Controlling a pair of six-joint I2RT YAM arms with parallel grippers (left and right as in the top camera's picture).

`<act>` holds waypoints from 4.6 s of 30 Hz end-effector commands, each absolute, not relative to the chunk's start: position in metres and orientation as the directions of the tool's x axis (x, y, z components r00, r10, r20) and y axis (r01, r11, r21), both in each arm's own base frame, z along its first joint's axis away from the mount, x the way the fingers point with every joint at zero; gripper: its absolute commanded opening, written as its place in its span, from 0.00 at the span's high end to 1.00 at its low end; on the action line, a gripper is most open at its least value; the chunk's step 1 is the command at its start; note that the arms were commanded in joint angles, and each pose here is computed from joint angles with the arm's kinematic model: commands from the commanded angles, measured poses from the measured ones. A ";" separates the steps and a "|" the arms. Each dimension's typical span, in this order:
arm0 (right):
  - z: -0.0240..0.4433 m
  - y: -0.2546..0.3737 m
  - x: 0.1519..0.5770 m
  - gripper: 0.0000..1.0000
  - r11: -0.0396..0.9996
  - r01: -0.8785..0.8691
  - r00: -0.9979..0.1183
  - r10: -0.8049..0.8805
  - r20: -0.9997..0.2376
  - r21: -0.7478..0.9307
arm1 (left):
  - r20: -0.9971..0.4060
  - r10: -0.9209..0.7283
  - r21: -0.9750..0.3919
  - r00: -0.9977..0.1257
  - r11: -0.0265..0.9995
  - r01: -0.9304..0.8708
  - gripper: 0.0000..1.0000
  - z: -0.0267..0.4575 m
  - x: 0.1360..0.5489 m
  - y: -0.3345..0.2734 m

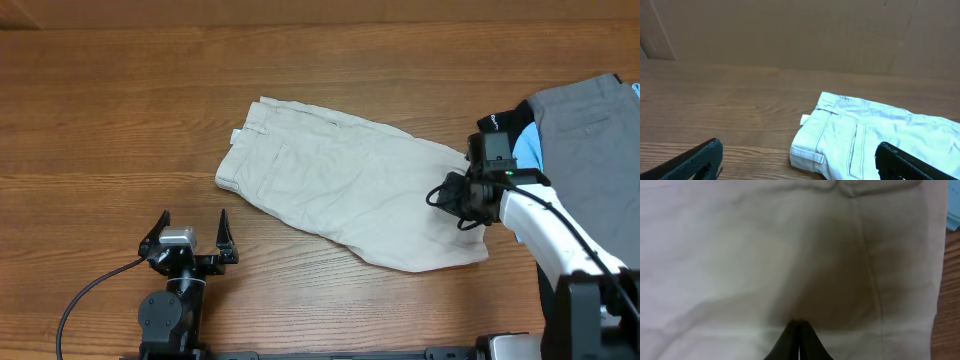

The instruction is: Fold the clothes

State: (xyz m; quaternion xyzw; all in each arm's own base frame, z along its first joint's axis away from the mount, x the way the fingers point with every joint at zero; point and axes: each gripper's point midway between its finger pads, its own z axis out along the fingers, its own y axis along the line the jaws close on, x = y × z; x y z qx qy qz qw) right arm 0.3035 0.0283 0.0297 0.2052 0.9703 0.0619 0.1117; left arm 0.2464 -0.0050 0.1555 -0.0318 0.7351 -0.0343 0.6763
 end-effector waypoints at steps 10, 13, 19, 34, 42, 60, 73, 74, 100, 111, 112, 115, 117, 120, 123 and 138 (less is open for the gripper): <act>-0.038 0.021 0.323 0.96 0.893 0.436 -0.876 0.450 -0.174 0.116 | -0.994 -0.078 -0.078 -0.075 0.997 -0.014 0.00 0.156 0.246 -0.002; -0.046 0.021 0.333 0.96 0.876 0.463 -0.856 0.482 -0.190 0.134 | -0.994 -0.078 -0.078 -0.075 0.997 -0.014 0.00 0.156 0.246 -0.002; -0.034 0.025 0.361 0.96 0.896 0.408 -0.855 0.443 -0.270 0.178 | -0.994 -0.078 -0.078 -0.075 0.997 -0.014 0.00 0.156 0.246 -0.002; 0.139 0.012 0.345 0.41 0.909 0.408 -0.900 0.416 -0.128 0.081 | -0.994 -0.078 -0.078 -0.075 0.997 -0.014 0.00 0.156 0.246 -0.002; 0.133 -0.018 0.299 0.34 0.873 0.488 -0.873 0.488 0.016 0.007 | -0.994 -0.078 -0.078 -0.075 0.997 -0.014 0.00 0.156 0.246 -0.002; 0.118 -0.024 0.284 0.04 0.855 0.519 -0.852 0.517 0.079 0.007 | -0.999 -0.051 -0.052 -0.005 0.999 0.011 0.00 0.174 0.247 -0.005; 0.118 -0.023 0.281 0.02 0.859 0.512 -0.856 0.510 0.091 0.007 | -0.972 -0.025 -0.075 -0.234 0.975 0.208 0.00 0.300 0.229 -0.041; 0.118 -0.023 0.280 0.02 0.859 0.512 -0.855 0.510 0.096 0.005 | -0.951 -0.022 -0.088 -0.308 0.976 0.202 0.00 0.304 0.233 -0.041; 0.117 -0.019 0.298 0.00 0.857 0.512 -0.859 0.510 0.044 0.064 | -0.395 0.040 -0.261 -0.918 0.953 0.154 0.53 0.137 0.450 -0.073; 0.122 -0.024 0.346 0.00 0.859 0.491 -0.850 0.509 -0.135 0.145 | -0.206 0.162 -0.225 -0.965 0.952 0.207 0.17 0.028 0.448 -0.066; 0.122 -0.025 0.350 0.00 0.859 0.488 -0.848 0.509 -0.151 0.152 | -0.190 0.162 -0.228 -0.968 0.952 0.204 0.17 0.021 0.447 -0.066; 0.123 -0.025 0.355 0.00 0.860 0.485 -0.844 0.508 -0.169 0.160 | -0.166 0.162 -0.229 -0.973 0.953 0.197 0.19 0.007 0.446 -0.065; 0.124 -0.025 0.357 0.00 0.860 0.484 -0.843 0.508 -0.177 0.163 | -0.163 0.162 -0.229 -0.973 0.953 0.197 0.25 0.003 0.446 -0.065; 0.124 -0.025 0.357 0.00 0.860 0.484 -0.843 0.508 -0.177 0.163 | -0.148 0.152 -0.165 -0.977 0.971 0.176 0.59 0.000 0.446 -0.054; 0.124 -0.025 0.357 0.00 0.860 0.484 -0.843 0.508 -0.177 0.163 | -0.127 0.096 -0.067 -0.987 0.992 0.105 0.64 -0.004 0.445 -0.035; 0.124 -0.025 0.357 0.00 0.860 0.484 -0.843 0.508 -0.177 0.163 | 0.012 -0.564 -0.012 -0.825 0.825 -0.564 0.48 -0.007 0.412 0.048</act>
